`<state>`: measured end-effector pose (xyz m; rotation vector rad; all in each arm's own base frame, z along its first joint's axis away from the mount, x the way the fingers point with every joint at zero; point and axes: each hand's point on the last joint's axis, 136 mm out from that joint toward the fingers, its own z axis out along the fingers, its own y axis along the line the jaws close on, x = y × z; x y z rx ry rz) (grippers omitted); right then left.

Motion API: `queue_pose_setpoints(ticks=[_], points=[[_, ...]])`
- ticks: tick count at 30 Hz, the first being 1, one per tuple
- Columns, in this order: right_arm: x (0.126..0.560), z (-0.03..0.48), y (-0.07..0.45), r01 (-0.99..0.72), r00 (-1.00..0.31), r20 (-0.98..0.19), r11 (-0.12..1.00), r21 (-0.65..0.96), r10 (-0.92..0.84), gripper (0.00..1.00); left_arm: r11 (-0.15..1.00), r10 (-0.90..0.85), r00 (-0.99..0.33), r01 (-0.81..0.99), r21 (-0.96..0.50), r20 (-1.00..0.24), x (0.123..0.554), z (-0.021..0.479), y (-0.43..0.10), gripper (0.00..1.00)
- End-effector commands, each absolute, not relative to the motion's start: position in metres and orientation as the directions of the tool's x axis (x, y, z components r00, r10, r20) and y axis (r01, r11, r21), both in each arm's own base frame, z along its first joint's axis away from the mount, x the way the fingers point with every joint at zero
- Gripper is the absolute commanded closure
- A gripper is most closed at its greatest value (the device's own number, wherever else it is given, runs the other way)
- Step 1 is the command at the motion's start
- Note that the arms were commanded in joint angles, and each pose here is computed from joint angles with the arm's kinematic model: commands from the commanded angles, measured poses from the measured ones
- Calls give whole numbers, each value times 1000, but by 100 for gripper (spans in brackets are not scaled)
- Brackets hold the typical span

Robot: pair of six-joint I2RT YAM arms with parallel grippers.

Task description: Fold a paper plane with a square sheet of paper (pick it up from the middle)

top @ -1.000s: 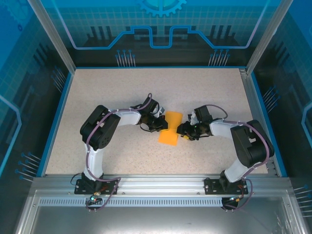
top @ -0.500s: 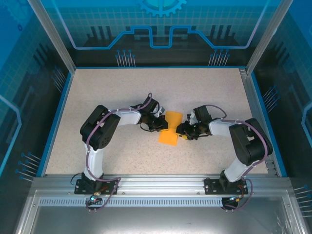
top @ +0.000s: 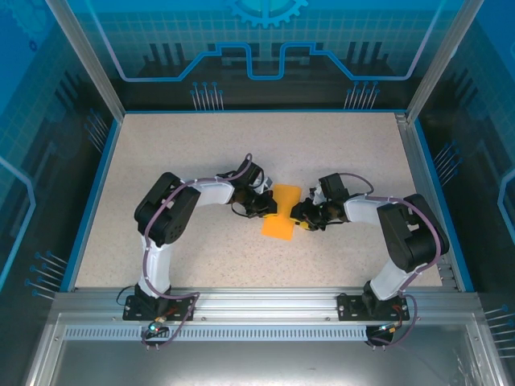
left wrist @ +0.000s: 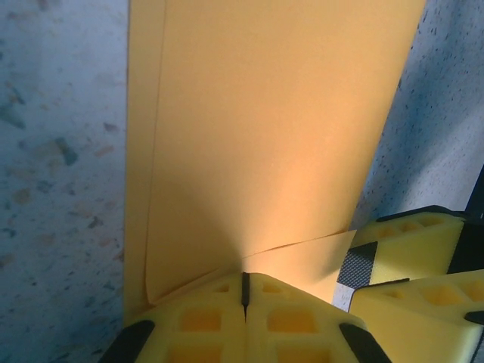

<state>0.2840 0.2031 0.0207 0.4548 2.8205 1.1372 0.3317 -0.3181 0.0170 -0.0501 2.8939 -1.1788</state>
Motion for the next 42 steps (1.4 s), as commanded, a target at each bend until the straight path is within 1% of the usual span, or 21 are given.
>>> queue_pose_setpoints(ticks=[1,27,32,42], points=[[283,21,214,243,-959,68,674,697,275,63,731,-28,-1000,-22,-682,2,334,13,-314,96],[283,26,213,239,-958,60,665,707,281,65,735,-64,-998,-43,-677,-7,337,16,-308,98],[284,27,216,225,-961,55,648,727,272,65,733,-67,-998,-44,-678,-8,337,17,-306,98],[287,25,219,172,-971,19,646,744,237,69,717,-76,-997,-42,-696,-18,339,25,-308,98]])
